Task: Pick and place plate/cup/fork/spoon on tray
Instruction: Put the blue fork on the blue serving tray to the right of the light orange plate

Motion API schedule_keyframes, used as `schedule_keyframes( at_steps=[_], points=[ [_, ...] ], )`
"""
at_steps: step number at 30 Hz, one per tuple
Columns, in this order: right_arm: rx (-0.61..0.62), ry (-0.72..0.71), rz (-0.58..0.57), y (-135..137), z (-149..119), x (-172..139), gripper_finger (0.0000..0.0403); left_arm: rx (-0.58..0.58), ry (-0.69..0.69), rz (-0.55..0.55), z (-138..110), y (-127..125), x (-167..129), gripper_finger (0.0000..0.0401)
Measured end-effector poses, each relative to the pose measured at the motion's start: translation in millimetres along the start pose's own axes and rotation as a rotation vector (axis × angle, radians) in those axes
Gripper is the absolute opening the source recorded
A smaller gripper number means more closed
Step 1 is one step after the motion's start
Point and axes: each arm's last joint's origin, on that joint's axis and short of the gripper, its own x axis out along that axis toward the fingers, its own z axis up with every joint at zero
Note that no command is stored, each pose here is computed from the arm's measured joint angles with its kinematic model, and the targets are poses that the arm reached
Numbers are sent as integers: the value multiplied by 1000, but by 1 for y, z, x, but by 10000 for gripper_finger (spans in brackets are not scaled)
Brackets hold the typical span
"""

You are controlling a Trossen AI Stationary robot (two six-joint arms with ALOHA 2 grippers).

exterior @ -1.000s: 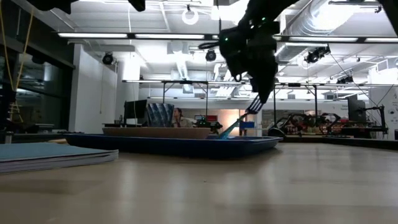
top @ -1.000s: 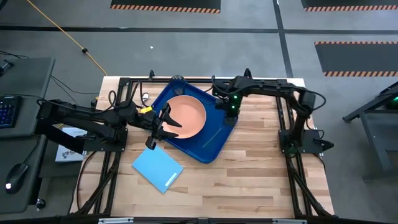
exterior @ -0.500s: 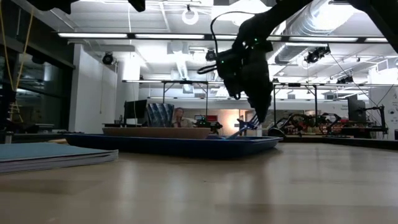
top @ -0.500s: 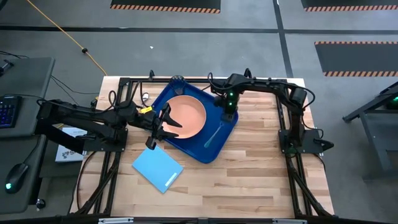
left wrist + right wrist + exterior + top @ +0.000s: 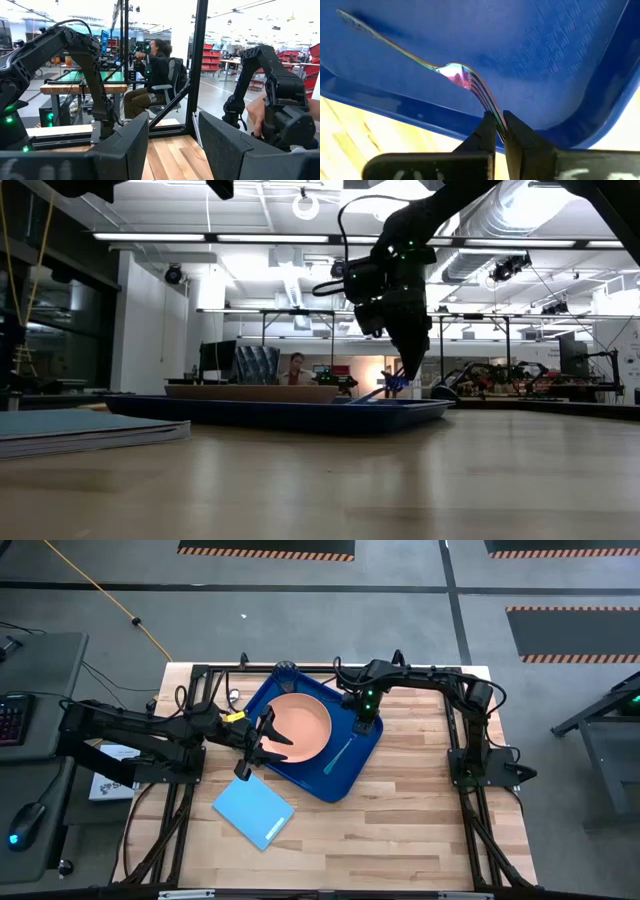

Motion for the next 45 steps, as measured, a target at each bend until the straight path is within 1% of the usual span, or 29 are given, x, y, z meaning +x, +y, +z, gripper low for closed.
schedule_keyframes(
  at_steps=[6,11,17,26,31,33,40,45],
  points=[
    [9,-8,-9,2,1,1,4,0,0,0,0,0,0,161],
    [20,-25,-27,1,3,1,26,0,0,0,0,0,0,161],
    [61,-19,-121,-1,3,1,55,-1,3,0,0,0,0,161],
    [65,-66,-133,-3,9,3,62,-3,11,1,-1,0,0,161],
    [67,-16,-123,-5,12,19,63,-5,18,2,-2,0,0,161],
    [50,5,-121,-5,12,25,63,-5,18,2,-2,0,0,161],
    [39,-8,-133,-5,15,27,64,-5,18,2,-2,0,0,161],
    [36,-65,-141,-6,20,27,89,-5,18,2,-2,0,0,161]
  ],
)
